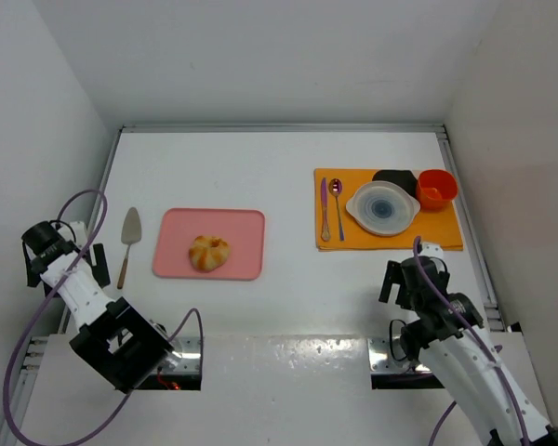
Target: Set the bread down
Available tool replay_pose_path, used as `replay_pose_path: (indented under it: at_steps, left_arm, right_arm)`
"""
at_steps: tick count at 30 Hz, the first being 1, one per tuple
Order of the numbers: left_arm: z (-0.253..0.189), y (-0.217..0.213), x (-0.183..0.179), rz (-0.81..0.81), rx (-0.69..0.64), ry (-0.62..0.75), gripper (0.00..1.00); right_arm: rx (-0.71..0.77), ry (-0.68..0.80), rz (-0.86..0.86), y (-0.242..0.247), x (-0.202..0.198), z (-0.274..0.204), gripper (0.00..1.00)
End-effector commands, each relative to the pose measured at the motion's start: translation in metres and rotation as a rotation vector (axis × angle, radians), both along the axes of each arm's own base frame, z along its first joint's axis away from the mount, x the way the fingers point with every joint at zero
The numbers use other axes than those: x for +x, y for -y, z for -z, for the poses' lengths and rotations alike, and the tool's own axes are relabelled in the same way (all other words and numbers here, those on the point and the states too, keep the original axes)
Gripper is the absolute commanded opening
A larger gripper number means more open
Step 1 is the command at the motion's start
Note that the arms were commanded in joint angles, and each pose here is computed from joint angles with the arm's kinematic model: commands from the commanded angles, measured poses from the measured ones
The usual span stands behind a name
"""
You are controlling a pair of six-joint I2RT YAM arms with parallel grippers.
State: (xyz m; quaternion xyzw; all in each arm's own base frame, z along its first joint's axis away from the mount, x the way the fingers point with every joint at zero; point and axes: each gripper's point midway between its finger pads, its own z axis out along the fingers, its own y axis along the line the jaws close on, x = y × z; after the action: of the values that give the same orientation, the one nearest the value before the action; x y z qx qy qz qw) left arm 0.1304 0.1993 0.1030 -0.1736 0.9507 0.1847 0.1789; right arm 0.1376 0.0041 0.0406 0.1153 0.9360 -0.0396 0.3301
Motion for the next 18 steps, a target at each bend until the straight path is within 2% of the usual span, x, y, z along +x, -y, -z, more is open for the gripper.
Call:
replay_pose_path:
  at_steps: [1, 2, 3, 6, 7, 8, 9, 10, 11, 13, 14, 15, 16, 17, 18]
  left_arm:
    - [-0.029, -0.01, 0.007, -0.028, 0.043, 0.062, 0.9]
    - [-0.034, -0.007, 0.014, -0.009, 0.03, 0.092, 0.91]
    - [-0.037, -0.007, 0.019, 0.013, 0.017, 0.103, 0.99]
    - [-0.066, -0.005, 0.046, 0.108, -0.01, 0.206, 0.99]
    - [-0.071, -0.003, 0.055, 0.146, -0.039, 0.226, 0.99]
    - [-0.094, 0.002, 0.071, 0.21, -0.058, 0.295, 0.99]
    - [-0.101, 0.006, 0.08, 0.242, -0.069, 0.31, 0.98]
    - [-0.107, 0.013, 0.095, 0.294, -0.09, 0.299, 0.95]
    - [-0.099, 0.022, 0.099, 0.321, -0.131, 0.271, 0.92]
    - [-0.103, 0.035, 0.112, 0.371, -0.149, 0.24, 0.83]
    - [-0.097, 0.051, 0.12, 0.419, -0.166, 0.201, 0.82]
    - [-0.089, 0.051, 0.118, 0.403, -0.163, 0.146, 0.82]
    - [-0.083, 0.054, 0.114, 0.405, -0.16, 0.108, 0.82]
    - [-0.074, 0.055, 0.112, 0.39, -0.17, 0.075, 0.82]
    - [-0.062, 0.055, 0.106, 0.382, -0.174, 0.028, 0.83]
  right_arm:
    - [0.02, 0.022, -0.038, -0.007, 0.008, -0.005, 0.99]
    - [0.023, 0.026, -0.048, -0.009, 0.009, -0.007, 0.99]
    - [0.032, 0.06, -0.063, -0.013, 0.018, -0.015, 0.99]
    - [0.045, 0.102, -0.096, -0.024, 0.041, -0.04, 0.99]
    - [0.063, 0.138, -0.11, -0.03, 0.051, -0.06, 0.99]
    - [0.05, 0.11, -0.155, -0.04, 0.065, -0.071, 0.96]
    - [0.051, 0.105, -0.171, -0.044, 0.072, -0.077, 0.94]
    - [0.043, 0.108, -0.23, -0.064, 0.093, -0.098, 0.9]
    - [0.029, 0.123, -0.26, -0.073, 0.103, -0.105, 0.9]
    - [0.006, 0.133, -0.355, -0.108, 0.118, -0.117, 0.78]
    - [0.044, 0.19, -0.367, -0.13, 0.14, -0.128, 0.74]
    - [0.109, 0.195, -0.402, -0.154, 0.142, -0.129, 0.69]
    - [0.179, 0.159, -0.441, -0.182, 0.145, -0.119, 0.69]
    - [0.282, 0.236, -0.494, -0.215, 0.159, -0.138, 0.69]
    - [0.278, 0.155, -0.499, -0.231, 0.167, -0.106, 0.73]
